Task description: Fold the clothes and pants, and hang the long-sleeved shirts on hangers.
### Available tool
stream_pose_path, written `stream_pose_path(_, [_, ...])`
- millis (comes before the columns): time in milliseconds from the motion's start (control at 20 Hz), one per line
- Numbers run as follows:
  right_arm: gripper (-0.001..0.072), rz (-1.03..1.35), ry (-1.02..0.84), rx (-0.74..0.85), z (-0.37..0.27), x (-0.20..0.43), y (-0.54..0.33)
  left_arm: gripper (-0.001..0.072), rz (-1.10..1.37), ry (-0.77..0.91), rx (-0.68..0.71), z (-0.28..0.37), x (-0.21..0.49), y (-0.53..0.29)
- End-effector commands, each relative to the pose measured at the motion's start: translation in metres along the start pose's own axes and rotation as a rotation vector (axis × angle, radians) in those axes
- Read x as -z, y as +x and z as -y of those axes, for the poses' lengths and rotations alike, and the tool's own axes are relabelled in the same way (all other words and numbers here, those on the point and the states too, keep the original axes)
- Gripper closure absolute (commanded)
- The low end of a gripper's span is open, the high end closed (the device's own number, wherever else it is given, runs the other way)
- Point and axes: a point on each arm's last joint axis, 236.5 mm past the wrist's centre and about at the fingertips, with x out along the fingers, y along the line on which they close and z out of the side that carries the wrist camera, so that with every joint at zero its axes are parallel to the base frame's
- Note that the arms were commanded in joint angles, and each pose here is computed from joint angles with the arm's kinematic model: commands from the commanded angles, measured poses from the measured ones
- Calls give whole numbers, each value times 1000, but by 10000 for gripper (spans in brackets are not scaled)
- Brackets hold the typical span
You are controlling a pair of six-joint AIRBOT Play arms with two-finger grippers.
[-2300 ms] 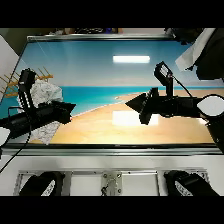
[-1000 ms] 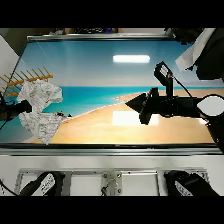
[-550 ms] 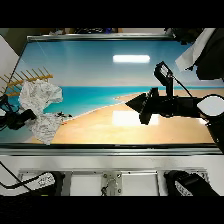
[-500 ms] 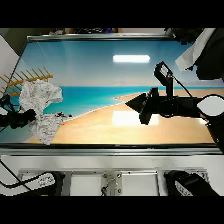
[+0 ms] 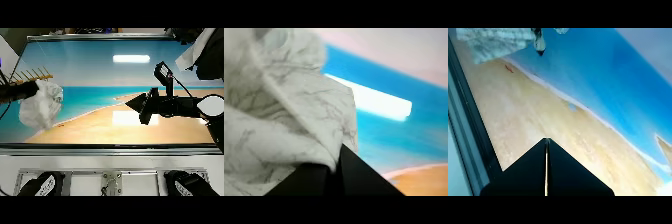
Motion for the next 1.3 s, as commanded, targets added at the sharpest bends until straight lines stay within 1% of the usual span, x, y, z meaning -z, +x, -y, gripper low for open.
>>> stream_pose_path(0, [683, 0, 0, 1, 0, 0, 0, 697, 151, 208, 271, 139, -20, -72])
stream_pose_path(150, [683, 35, 29, -15, -2, -8, 1, 696, 191, 308, 456, 222, -4, -99])
stream_pose_path(250, [683, 60, 70, -101, -21, -14, 0, 697, 165, 338, 524, 256, 10, -94])
stream_pose_path(300, [683, 34, 70, -159, -35, -9, -1, 697, 130, 346, 541, 268, 18, -87])
stream_pose_path(350, [683, 27, 42, -165, -37, -7, -2, 697, 86, 337, 551, 278, 27, -75])
stream_pose_path(450, [684, 19, 22, -55, -11, -4, -9, 697, -2, 306, 558, 294, 47, -48])
stream_pose_path(500, [684, 30, 41, 54, 15, -6, -19, 697, -54, 291, 562, 303, 63, -35])
stream_pose_path(600, [684, 90, 74, 287, 69, -15, -53, 697, -157, 319, 579, 328, 106, -8])
stream_pose_path(650, [684, 132, 113, 385, 93, -20, -73, 697, -192, 331, 589, 342, 126, 2])
stream_pose_path(750, [683, 192, 221, 500, 125, -20, -103, 694, -218, 352, 620, 373, 164, 23])
stream_pose_path(800, [672, 204, 284, 527, 135, -15, -113, 405, -214, 358, 631, 385, 176, 34])
stream_pose_path(850, [565, 207, 343, 543, 142, -8, -121, 23, -214, 358, 631, 390, 179, 41])
stream_pose_path(900, [245, 197, 387, 545, 146, 0, -125, 23, -225, 349, 617, 388, 172, 47])
stream_pose_path(950, [-4, 171, 409, 533, 146, 8, -125, 34, -228, 336, 593, 378, 154, 52])
stream_pose_path(1050, [2, 87, 451, 485, 139, 30, -119, 34, -220, 277, 515, 337, 107, 65])
stream_pose_path(1100, [11, 42, 490, 467, 136, 42, -114, 34, -225, 236, 461, 305, 87, 73])
stream_pose_path(1250, [11, -133, 629, 459, 133, 101, -94, 34, -298, 109, 289, 201, 74, 100])
